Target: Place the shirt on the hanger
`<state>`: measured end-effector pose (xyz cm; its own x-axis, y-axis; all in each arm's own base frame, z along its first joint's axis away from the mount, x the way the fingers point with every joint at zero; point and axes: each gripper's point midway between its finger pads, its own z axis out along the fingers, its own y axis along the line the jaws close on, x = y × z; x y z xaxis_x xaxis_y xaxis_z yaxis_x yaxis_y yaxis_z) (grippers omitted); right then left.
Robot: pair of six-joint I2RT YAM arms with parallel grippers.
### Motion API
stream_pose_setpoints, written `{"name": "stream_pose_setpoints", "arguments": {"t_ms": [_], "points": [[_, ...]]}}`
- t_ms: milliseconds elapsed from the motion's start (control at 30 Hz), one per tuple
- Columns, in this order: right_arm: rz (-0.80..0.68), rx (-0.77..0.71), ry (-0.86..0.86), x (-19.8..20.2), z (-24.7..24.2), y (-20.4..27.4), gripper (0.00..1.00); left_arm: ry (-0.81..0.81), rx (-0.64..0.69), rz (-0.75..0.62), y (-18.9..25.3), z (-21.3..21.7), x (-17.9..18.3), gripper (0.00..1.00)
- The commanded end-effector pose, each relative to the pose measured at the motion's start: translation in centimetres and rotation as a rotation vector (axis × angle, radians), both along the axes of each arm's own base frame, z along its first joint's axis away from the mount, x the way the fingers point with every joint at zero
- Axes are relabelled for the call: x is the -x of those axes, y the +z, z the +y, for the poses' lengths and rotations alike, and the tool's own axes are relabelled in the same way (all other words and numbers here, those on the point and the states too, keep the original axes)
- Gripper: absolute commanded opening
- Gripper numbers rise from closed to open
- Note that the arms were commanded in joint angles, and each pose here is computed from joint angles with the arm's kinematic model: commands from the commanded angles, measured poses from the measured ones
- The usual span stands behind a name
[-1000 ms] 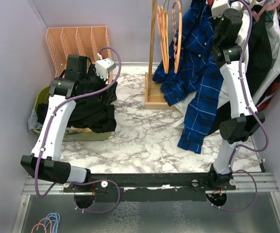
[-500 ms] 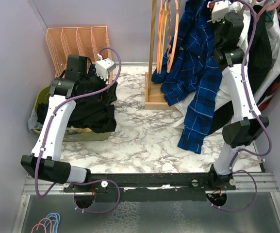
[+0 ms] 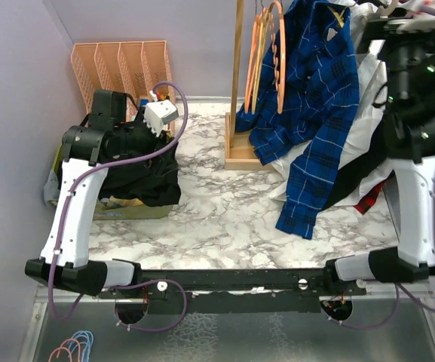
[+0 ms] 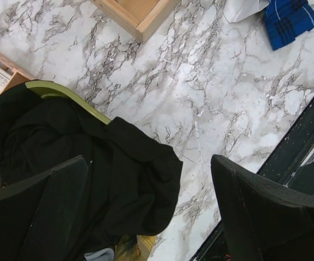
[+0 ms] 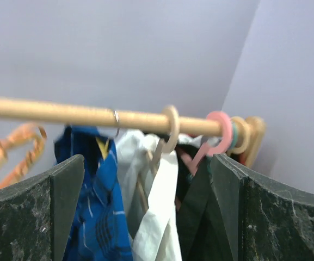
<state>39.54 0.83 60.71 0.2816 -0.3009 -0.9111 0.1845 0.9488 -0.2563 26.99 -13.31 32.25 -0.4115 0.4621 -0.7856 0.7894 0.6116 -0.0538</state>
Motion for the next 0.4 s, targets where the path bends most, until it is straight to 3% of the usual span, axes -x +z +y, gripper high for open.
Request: {"name": "stream_pose_setpoints", "arguments": {"t_ms": [0, 100, 167, 300, 367], "points": [[-0.277, -0.183, 0.107, 8.3, -0.1, 7.2, 0.99, -0.001, 0.006, -0.062, 1.6, 0.5, 2.0, 0.99], [-0.358, -0.265, 0.253, 12.5, 1.2, 8.2, 0.99, 0.168, -0.010, -0.139, 2.6, 2.4, 0.7, 0.99], [-0.311, -0.318, 0.307, 12.8, 2.0, 6.3, 0.99, 0.312, -0.016, -0.197, 3.8, 4.3, -0.3, 0.99], [-0.176, -0.388, 0.343, 11.6, 2.9, -0.8, 0.99, 0.541, -0.032, -0.300, 5.9, 8.2, -1.7, 0.99], [-0.087, -0.409, 0.338, 10.9, 3.2, -4.8, 0.99, 0.737, -0.038, -0.351, 6.5, 11.0, -2.9, 0.98]]}}
